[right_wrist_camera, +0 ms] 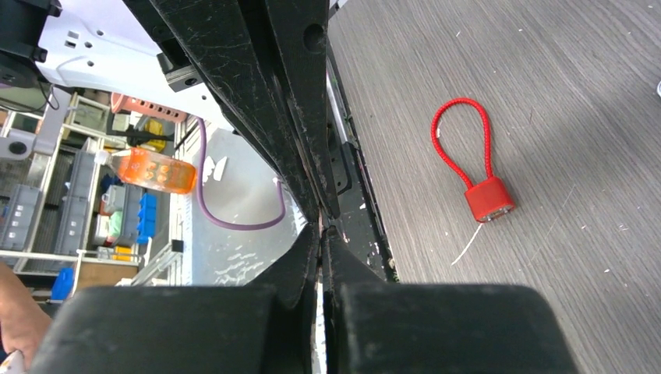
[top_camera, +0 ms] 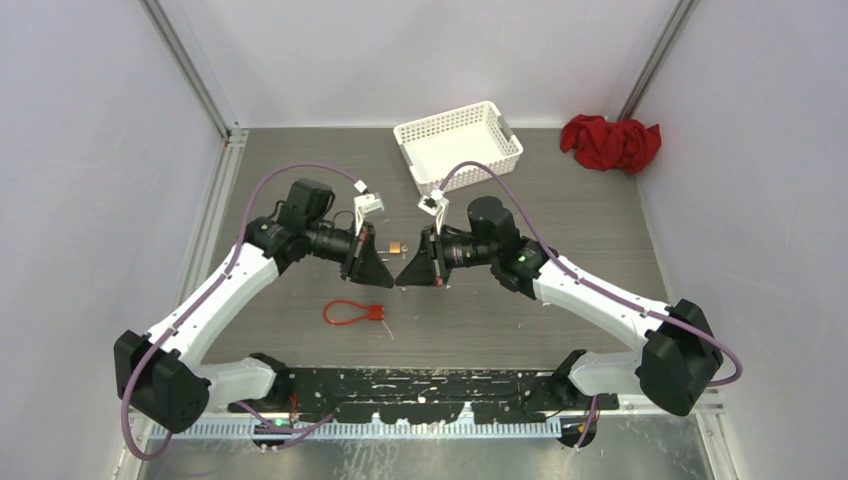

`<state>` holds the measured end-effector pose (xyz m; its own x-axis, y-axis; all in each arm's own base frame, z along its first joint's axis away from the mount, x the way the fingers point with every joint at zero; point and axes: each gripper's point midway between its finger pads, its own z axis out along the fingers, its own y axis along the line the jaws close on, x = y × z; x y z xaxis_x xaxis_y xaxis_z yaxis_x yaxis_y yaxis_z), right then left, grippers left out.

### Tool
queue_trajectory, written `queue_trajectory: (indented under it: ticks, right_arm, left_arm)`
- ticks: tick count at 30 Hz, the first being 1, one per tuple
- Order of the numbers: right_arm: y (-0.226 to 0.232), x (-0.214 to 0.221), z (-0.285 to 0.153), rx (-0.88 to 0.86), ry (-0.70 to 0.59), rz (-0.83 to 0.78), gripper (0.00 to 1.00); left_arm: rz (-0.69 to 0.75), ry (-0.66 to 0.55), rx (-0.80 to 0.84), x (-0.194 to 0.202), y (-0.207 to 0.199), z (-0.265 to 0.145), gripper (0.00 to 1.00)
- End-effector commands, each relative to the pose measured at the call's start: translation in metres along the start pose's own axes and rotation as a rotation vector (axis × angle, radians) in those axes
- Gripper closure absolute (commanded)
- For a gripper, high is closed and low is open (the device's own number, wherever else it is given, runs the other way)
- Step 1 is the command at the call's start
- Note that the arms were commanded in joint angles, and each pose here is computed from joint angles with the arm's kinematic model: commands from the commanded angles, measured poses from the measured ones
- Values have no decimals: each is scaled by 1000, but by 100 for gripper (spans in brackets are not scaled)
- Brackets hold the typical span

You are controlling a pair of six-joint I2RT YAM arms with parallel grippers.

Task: Unlock with the key

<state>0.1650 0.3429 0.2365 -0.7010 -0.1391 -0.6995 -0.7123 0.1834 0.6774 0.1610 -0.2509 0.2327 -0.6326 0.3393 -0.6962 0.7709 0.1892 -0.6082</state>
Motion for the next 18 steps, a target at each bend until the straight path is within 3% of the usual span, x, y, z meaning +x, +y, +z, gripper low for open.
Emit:
queue_trajectory:
  ticks: [1,4,7,16,18]
  right_arm:
    - [21,-21,-4,-53,-58,-63,84]
    - [20,-17,-5,-64,-51,-48,65]
    - [22,-14,-4,-93,-49,-40,58]
    - [18,-7,-3,-110,-28,-29,62]
    - [14,-5,-4,-103,-29,-23,70]
  left_arm:
    - [43,-22,23,-6,-12,-5,100]
    - [36,-20,22,-5,-12,-5,100]
    - [29,-23,27,-6,-14,-6,100]
    - [16,-28,42,-9,-20,-8,100]
    - [11,-30,52,-9,-23,-8,100]
